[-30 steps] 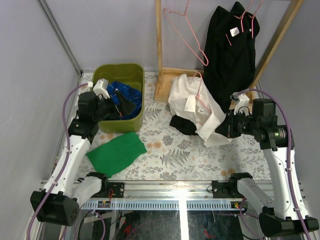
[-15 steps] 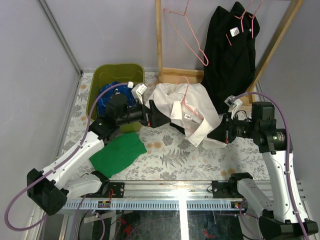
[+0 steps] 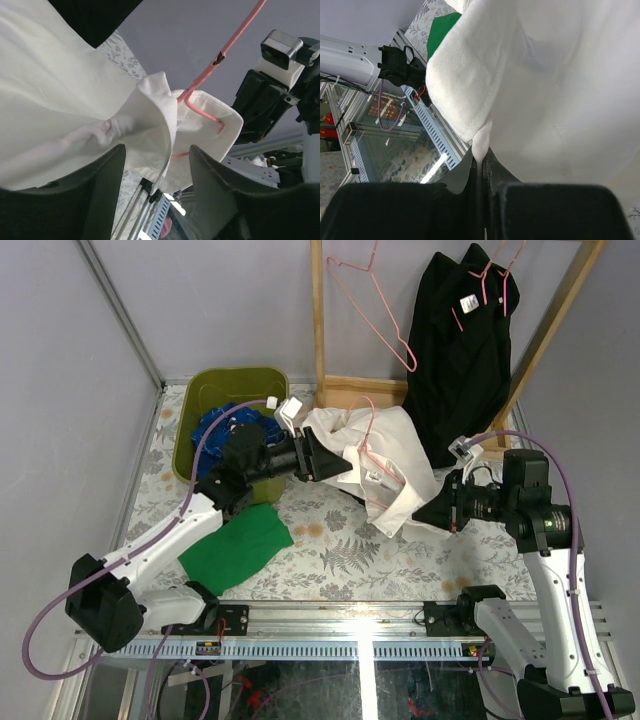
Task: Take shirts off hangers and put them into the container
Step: Remove the shirt from the hanger.
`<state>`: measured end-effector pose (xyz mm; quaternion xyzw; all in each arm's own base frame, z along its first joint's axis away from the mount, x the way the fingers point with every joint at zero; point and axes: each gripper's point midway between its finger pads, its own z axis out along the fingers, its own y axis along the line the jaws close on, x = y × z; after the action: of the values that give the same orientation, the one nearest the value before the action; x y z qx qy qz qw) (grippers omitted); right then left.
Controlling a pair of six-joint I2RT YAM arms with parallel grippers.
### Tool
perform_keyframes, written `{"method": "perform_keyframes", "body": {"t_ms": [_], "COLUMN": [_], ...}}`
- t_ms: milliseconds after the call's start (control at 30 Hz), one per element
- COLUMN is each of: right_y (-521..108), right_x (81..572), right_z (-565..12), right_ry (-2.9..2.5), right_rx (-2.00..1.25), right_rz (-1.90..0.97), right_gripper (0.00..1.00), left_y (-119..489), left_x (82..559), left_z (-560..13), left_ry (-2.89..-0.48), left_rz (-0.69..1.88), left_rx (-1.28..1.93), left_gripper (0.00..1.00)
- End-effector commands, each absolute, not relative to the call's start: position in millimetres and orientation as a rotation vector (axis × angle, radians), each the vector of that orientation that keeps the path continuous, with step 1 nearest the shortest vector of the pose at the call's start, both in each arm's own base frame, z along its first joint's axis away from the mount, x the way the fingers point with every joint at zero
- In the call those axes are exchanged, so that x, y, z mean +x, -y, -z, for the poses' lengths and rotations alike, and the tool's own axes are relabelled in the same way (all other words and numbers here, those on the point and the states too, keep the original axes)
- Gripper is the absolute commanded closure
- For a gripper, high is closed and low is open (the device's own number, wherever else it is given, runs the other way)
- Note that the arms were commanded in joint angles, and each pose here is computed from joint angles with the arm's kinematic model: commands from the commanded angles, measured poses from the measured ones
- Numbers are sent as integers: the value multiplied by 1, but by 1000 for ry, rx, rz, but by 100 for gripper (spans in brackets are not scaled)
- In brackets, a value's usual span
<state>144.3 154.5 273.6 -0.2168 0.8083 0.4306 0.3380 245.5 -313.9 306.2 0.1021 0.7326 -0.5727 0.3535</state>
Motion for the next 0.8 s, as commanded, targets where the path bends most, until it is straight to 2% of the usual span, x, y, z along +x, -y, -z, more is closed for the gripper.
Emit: {"method": "perform_keyframes", "body": {"t_ms": [0,133,167,400,633,700,767], "right_y": [-161,-161,-160,-156,-158,-160,-161], "right_x": [139,137,137,141,138,135,130], "right_z": [-289,-289,-288,-289,-293,-297,-300], "right_ry": [-2002,-1991,-1992,-1990,-1976,-1956,-1938], "right_rx": [-635,-638,-636,-626,-638,-656,-674], "right_rz": [-1160,-1146,-1138,-1083,-1103,-1121,-1135], "right_gripper": [100,100,100,100,100,100,100], "left_y": [325,321,317,278,258,255,252], "left_x": [234,239,242,267,274,278,282], "left_z": [-326,-316,-315,-279,-248,-238,-233], "left_ry": [-1796,-1838,-1841,-1951,-2055,-2099,-2128], "left_rz": [1616,1540,1511,1224,1109,1059,1015], "left_rx": [339,333,312,99,28,9,-5], "left_gripper": [58,94,99,100,100,90,88]}}
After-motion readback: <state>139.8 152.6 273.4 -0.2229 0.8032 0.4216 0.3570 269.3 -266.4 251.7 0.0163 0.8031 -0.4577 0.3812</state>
